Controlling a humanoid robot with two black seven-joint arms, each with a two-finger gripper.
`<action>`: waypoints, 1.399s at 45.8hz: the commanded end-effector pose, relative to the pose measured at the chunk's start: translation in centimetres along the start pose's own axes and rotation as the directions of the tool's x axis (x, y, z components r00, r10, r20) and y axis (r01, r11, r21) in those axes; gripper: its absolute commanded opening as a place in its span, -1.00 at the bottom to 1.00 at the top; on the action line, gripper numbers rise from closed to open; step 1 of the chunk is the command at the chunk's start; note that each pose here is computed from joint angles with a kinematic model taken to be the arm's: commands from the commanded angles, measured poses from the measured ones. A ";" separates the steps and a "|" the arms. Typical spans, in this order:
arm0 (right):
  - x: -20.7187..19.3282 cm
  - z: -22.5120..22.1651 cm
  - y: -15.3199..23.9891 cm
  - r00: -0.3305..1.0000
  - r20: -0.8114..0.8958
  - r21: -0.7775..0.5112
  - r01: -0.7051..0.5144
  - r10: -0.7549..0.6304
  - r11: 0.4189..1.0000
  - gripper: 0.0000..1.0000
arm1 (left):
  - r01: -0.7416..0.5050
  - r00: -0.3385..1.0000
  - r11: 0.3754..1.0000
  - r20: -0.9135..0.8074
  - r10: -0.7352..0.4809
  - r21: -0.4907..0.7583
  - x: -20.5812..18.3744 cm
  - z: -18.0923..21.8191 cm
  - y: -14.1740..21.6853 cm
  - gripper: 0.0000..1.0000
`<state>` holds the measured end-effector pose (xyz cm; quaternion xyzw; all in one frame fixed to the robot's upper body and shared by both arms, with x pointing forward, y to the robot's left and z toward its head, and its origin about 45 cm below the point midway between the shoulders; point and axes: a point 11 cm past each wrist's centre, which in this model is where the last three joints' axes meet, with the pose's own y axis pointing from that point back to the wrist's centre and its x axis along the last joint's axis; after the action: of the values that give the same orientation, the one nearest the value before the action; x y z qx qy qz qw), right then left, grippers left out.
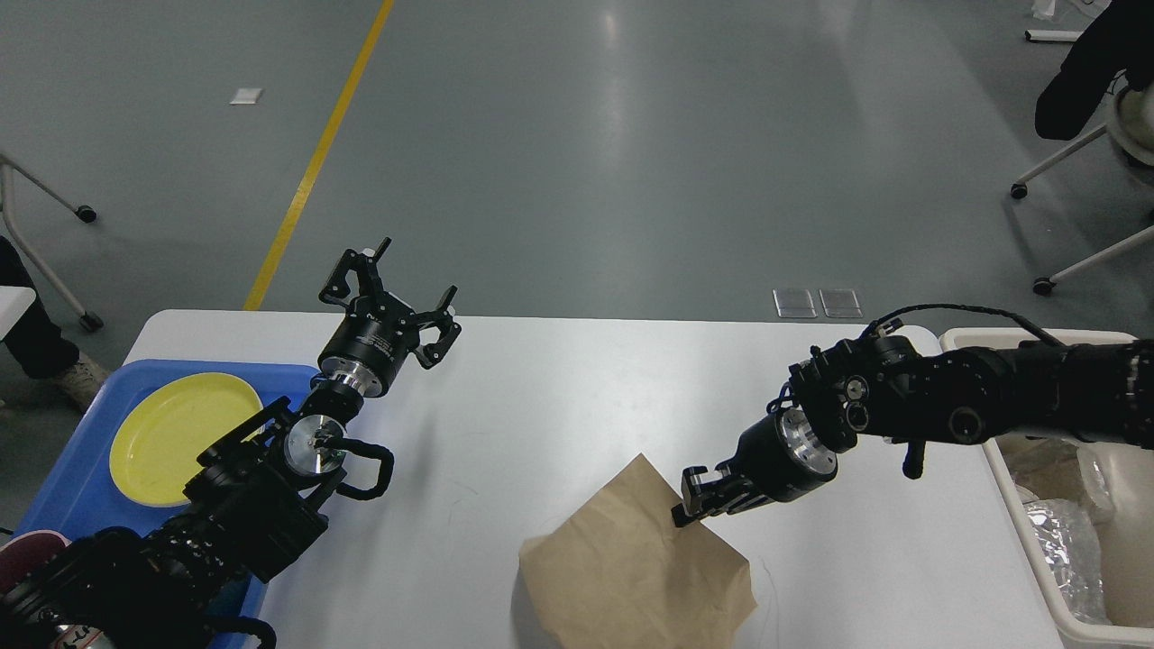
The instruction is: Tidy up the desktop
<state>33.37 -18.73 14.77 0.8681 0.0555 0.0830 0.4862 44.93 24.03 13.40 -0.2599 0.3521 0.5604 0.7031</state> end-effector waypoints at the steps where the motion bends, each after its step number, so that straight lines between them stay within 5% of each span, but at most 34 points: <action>1: 2.0 0.7 2.2 0.999 0.001 -0.055 -0.048 0.048 0.997 -1.00 | 0.000 1.000 1.000 0.000 0.000 0.000 0.0 0.0 0.0 0.96; 12: 4.0 -0.4 6.8 0.999 0.036 -0.111 -0.001 0.005 0.994 -1.00 | 0.000 1.000 1.000 0.000 0.000 0.000 0.0 0.0 0.0 0.96; 27: 9.9 -4.4 21.8 0.985 -0.044 -0.285 -0.173 0.168 0.943 -1.00 | 0.000 1.000 1.000 0.000 0.000 0.000 0.0 0.0 0.0 0.96; 34: 12.7 -7.1 30.8 0.932 -0.136 -0.387 -0.363 0.337 0.848 -1.00 | 0.000 1.000 1.000 0.000 0.000 0.000 0.0 0.0 0.0 0.96; 42: 15.2 -6.9 39.9 0.801 -0.212 -0.462 -0.587 0.560 0.665 -1.00 | 0.000 1.000 1.000 0.000 0.000 0.000 0.0 0.0 0.0 0.96; 48: 14.5 -4.0 44.5 0.678 -0.098 -0.386 -0.701 0.729 0.600 -1.00 | -0.001 1.000 1.000 0.001 0.001 -0.001 0.0 0.1 0.0 0.96; 56: 11.9 2.7 46.7 0.478 0.261 -0.211 -0.819 0.839 0.533 -1.00 | 0.000 1.000 1.000 0.000 0.000 0.000 0.0 0.0 0.0 0.96; 64: 8.7 10.2 46.0 0.366 0.350 -0.329 -0.814 0.862 0.479 -1.00 | 0.000 1.000 1.000 0.000 0.000 0.000 0.0 0.0 0.0 0.96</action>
<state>45.70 -45.62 52.66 0.7632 -0.4773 0.1378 0.4133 44.93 24.04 13.41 -0.2602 0.3518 0.5606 0.7030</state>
